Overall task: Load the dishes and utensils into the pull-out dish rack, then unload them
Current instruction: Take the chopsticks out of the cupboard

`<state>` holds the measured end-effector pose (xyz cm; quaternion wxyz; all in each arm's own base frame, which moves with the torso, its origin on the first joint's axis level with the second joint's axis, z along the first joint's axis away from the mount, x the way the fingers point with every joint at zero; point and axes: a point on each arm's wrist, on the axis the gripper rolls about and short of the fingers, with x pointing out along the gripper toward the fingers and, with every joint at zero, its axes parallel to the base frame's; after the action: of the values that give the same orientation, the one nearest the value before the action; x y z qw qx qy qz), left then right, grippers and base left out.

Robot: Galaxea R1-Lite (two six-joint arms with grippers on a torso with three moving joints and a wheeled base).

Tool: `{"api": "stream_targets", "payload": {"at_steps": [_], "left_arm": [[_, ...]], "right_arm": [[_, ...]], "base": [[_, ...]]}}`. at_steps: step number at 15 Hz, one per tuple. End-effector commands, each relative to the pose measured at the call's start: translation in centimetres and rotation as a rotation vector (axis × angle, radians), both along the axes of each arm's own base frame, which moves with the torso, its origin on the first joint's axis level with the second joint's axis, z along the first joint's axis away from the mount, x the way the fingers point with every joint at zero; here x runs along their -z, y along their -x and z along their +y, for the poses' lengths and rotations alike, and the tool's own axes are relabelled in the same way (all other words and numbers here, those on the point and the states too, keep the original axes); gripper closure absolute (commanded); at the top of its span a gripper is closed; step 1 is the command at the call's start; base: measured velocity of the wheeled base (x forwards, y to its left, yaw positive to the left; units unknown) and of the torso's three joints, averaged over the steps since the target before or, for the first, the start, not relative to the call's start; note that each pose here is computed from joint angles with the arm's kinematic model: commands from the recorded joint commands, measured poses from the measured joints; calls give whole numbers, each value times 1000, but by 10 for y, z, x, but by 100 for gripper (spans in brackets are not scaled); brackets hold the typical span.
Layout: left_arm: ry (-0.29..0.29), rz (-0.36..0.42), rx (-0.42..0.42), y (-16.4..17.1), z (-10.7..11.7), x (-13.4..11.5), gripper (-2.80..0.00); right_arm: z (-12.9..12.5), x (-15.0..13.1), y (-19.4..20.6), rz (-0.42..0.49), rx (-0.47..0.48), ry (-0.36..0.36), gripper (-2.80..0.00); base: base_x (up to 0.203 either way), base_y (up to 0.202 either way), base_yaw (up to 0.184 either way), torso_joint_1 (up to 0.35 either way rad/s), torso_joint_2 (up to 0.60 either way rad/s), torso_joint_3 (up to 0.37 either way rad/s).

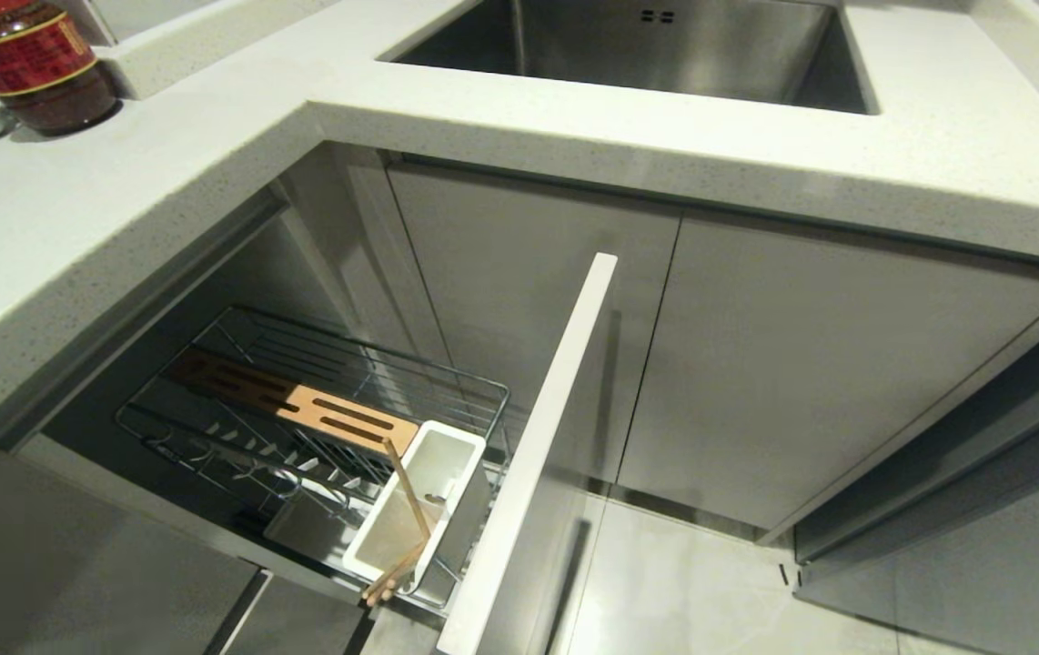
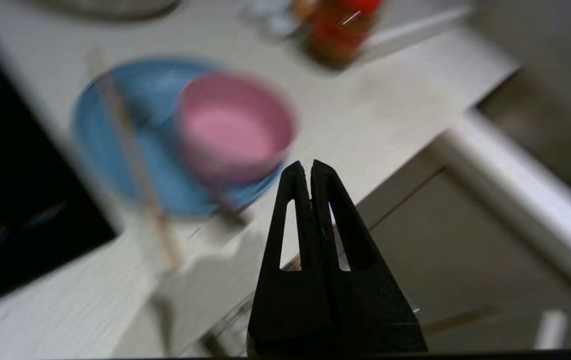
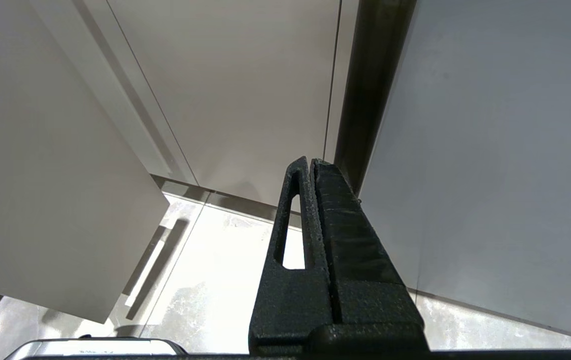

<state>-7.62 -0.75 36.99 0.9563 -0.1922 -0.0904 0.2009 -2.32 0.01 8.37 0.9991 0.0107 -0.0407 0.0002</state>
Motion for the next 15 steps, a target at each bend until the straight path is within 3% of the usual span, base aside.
{"api": "stream_targets", "payload": {"at_steps": [1, 3, 6, 10, 15], "left_arm": [[-49, -156, 160, -11, 5, -30, 0], [-96, -189, 283, -29, 9, -45, 0], [-98, -130, 481, -74, 8, -54, 0], [-57, 19, 737, -107, -2, -43, 0], [-56, 360, 962, -156, -33, -14, 0]], "right_arm": [[0, 7, -2, 25, 0, 0, 0], [0, 7, -2, 25, 0, 0, 0], [0, 7, -2, 25, 0, 0, 0], [0, 7, -2, 25, 0, 0, 0], [0, 7, -2, 25, 0, 0, 0]], "base": [[0, 0, 0, 0, 0, 0], [0, 0, 0, 0, 0, 0], [0, 0, 0, 0, 0, 0], [0, 0, 0, 0, 0, 0], [0, 0, 0, 0, 0, 0]]}}
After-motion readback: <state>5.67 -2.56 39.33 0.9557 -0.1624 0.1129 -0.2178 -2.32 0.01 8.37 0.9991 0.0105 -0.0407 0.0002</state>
